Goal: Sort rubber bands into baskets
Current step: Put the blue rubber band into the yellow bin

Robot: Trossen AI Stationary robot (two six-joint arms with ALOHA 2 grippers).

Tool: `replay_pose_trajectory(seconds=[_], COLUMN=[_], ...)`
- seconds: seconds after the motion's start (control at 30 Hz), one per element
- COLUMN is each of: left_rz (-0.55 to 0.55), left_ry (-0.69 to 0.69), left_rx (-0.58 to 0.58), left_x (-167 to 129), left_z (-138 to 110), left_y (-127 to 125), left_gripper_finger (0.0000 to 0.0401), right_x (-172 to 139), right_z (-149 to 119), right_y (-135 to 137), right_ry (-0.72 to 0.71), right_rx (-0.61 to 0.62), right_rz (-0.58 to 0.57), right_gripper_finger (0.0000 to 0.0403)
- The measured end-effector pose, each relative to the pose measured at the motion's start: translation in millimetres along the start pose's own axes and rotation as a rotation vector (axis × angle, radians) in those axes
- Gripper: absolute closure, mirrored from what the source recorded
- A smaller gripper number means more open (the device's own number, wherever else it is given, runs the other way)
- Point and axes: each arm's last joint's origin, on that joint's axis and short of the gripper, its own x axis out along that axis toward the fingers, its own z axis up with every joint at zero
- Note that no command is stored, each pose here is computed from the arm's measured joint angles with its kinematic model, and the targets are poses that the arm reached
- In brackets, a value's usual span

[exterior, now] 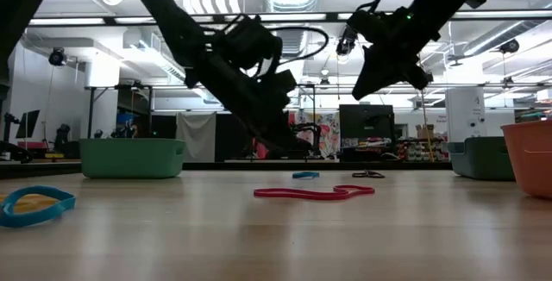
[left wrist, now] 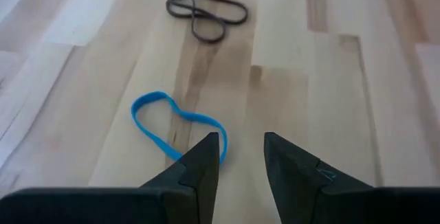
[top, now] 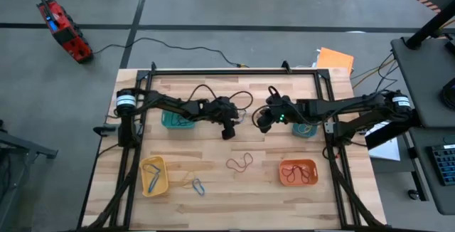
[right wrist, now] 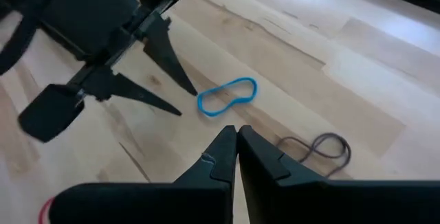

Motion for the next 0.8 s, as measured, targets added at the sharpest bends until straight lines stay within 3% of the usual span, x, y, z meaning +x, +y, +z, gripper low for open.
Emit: replay_pose_trajectory(seconds=[0.53,0.8], left_rz=[0.038,0.034], left_ry=[0.069,0.077], left_rx=[0.061,0.067], left_x=[29.3,29.6], left_z=[-11.5,-11.9], left_y=[1.9,1.6], left_gripper_finger=[0.0308,0.0394], right_x=[0.1,0.3], right_z=[0.7,0.3], right_y=[0.7,0.4], right_ry=[-0.007,-0.006], right_rx=[-0.015,-0.019], right_rz=[0.008,0.007], right_gripper_finger=[0.0394,0.0394])
